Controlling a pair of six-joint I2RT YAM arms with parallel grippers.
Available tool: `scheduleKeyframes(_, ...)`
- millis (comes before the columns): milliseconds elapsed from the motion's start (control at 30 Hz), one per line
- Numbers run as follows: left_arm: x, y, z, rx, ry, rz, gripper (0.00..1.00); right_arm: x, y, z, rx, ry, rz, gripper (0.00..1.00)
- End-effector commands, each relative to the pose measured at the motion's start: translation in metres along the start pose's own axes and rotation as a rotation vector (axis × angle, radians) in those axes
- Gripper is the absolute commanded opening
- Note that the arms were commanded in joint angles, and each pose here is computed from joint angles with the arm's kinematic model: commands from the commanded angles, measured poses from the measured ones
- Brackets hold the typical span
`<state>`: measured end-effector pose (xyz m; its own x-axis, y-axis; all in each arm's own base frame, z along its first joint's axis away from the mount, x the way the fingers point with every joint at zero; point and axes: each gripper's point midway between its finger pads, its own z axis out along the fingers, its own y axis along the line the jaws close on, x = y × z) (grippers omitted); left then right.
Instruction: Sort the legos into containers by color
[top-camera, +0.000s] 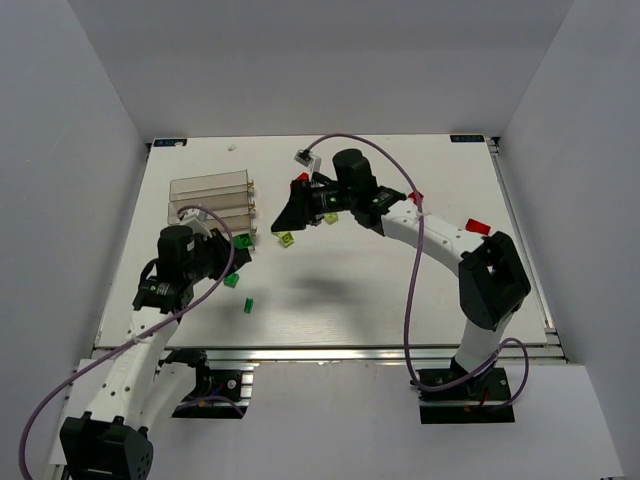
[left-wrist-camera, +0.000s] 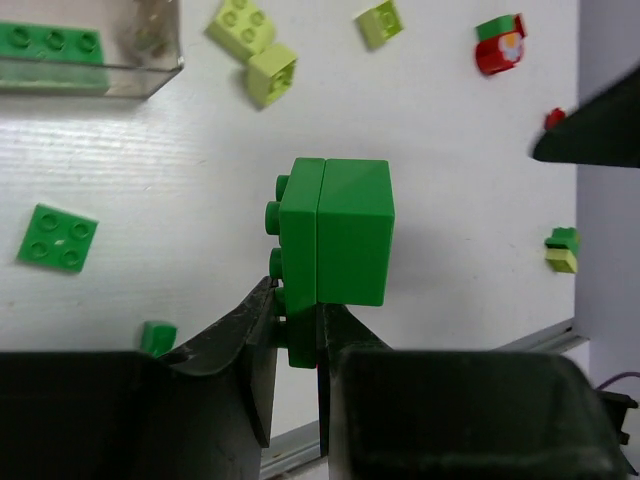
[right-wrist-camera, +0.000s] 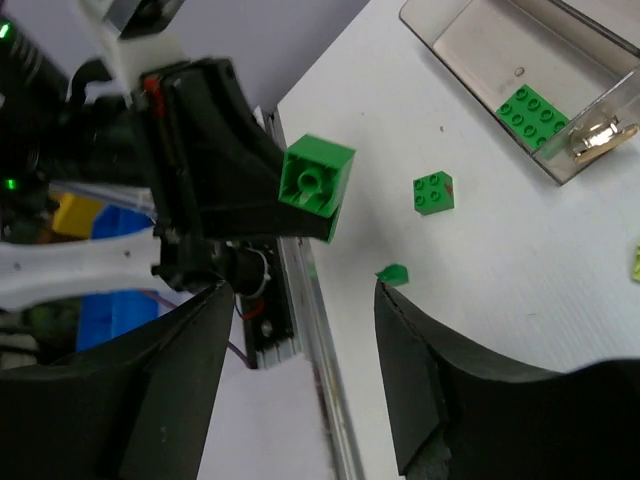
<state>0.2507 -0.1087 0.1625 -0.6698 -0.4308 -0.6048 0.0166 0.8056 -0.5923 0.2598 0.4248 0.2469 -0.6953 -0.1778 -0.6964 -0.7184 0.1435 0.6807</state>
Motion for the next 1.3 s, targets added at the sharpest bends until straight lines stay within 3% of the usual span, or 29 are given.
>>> scheduleKeyframes(0,-0.018,-0.032,-0.006,0.130,-0.064,0.041,0.00,-0.025,0.013,0.012,0.048,-0.065,0.149,0.66)
scheduleKeyframes(433,-0.011,-0.053,0.013,0.122,-0.043,0.082,0.00,-0.013,0.023,0.056,0.188,-0.059,0.137,0.66)
scheduleKeyframes(667,-0.015,-0.049,0.014,0.098,-0.068,0.075,0.00,-0.016,0.005,0.045,0.324,-0.091,0.092,0.66)
scheduleKeyframes(1267,-0.013,-0.049,0.012,0.106,-0.080,0.063,0.00,-0.019,-0.012,0.047,0.376,-0.103,0.031,0.62)
